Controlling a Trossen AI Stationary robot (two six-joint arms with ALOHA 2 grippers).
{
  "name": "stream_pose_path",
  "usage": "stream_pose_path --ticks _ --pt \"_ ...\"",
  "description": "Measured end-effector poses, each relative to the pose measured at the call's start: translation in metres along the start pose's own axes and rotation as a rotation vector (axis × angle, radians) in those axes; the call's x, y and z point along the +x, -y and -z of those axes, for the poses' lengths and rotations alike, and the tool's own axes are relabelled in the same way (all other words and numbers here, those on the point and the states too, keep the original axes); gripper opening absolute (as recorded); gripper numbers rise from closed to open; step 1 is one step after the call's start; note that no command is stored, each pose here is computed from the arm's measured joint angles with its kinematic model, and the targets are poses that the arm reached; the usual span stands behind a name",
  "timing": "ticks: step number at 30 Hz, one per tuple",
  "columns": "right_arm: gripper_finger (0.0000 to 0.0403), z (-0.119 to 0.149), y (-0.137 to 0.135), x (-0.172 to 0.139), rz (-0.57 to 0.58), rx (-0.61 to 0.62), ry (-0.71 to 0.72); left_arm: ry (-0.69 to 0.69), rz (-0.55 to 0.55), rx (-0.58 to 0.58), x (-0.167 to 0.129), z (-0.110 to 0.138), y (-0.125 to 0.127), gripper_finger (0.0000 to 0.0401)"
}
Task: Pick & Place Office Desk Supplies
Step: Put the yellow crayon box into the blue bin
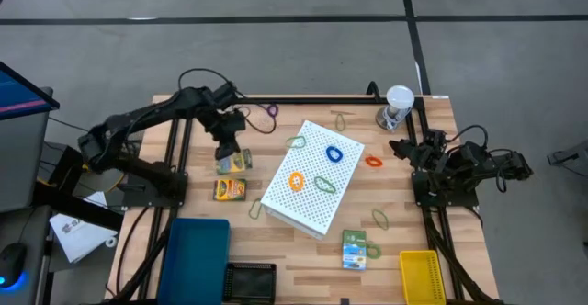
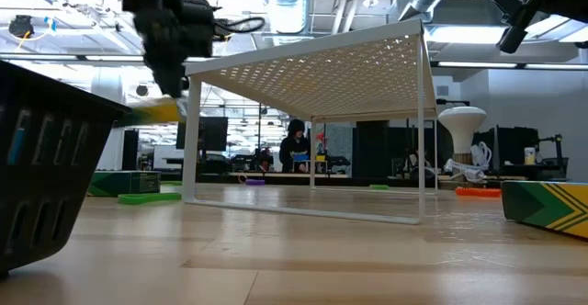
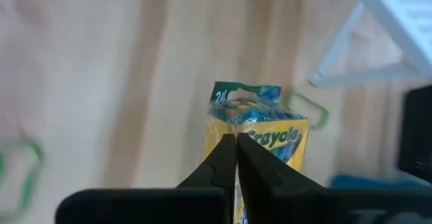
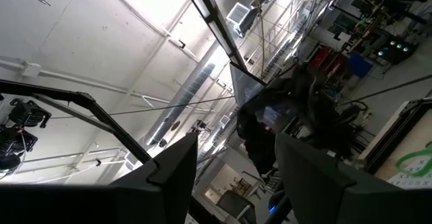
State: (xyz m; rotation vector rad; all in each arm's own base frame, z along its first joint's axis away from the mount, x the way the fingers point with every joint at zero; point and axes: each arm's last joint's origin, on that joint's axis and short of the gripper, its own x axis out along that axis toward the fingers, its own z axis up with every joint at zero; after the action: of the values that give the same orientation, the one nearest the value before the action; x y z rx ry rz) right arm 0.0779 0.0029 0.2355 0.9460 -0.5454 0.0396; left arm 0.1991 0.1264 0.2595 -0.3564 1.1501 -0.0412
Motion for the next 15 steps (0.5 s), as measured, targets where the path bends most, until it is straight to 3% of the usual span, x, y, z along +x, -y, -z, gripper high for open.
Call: stream_pose_path --ticks 15 --pt "0.0195 0.0 0.0 0.0 0.002 -0.037 0.003 -0.114 0.185 -0.097 -0.033 0.043 0.106 0.0"
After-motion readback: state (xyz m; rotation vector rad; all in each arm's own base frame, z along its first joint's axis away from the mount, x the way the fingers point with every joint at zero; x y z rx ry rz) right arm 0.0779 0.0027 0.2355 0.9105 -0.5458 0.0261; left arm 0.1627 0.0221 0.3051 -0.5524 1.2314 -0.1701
